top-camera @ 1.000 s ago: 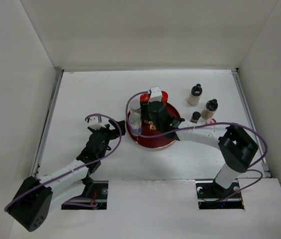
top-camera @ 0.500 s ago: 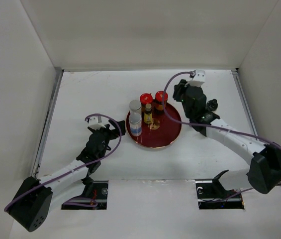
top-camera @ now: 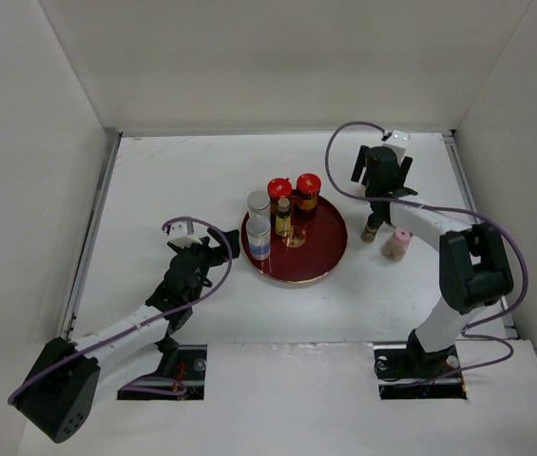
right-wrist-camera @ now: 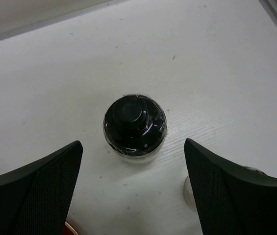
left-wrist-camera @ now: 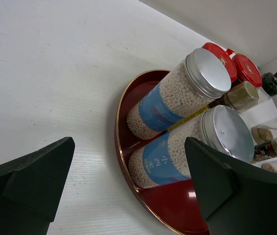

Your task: Organize the condiment bottles

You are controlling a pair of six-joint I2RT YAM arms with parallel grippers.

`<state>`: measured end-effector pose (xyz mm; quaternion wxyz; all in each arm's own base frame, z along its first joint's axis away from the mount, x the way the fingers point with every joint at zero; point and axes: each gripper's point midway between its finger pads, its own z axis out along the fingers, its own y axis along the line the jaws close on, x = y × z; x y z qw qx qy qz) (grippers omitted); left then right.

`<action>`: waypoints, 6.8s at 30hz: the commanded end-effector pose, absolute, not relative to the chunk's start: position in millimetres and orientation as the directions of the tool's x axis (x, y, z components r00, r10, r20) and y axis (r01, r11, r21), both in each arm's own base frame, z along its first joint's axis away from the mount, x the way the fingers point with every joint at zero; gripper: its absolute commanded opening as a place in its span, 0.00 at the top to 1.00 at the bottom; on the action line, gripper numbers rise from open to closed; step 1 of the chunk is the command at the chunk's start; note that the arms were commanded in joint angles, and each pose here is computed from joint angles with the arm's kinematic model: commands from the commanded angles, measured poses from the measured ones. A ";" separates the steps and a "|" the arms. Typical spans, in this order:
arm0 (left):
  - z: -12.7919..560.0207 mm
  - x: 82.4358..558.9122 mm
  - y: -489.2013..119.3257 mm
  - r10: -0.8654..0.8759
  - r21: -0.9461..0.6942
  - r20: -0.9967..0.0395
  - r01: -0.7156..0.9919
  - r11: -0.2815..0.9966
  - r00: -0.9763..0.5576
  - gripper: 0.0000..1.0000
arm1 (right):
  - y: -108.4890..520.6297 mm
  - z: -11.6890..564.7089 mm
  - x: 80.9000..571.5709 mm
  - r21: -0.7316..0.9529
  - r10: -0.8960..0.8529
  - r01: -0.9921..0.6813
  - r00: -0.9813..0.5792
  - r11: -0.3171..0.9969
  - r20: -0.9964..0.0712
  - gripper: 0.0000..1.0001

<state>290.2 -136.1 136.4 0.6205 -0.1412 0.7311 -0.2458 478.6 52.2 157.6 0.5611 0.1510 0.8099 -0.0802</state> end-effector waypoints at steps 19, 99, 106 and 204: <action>155.5 294.6 -137.7 -0.543 -0.559 -0.828 0.127 0.820 -0.140 0.00 | 44.5 141.4 523.0 0.041 0.172 0.340 -0.363 0.939 -0.916 0.25; 159.2 290.1 -144.8 -0.554 -0.572 -0.820 0.156 0.805 -0.144 0.00 | -15.4 159.4 420.8 0.115 0.277 0.484 -0.279 0.868 -0.920 0.11; 159.1 290.2 -145.6 -0.554 -0.573 -0.819 0.158 0.804 -0.147 0.00 | -23.1 144.2 433.0 0.111 0.290 0.509 -0.286 0.854 -0.913 0.22; 169.6 287.0 -134.2 -0.575 -0.584 -0.812 0.161 0.796 -0.101 0.00 | 63.5 168.8 358.2 0.201 0.285 0.265 -0.333 0.943 -0.899 0.27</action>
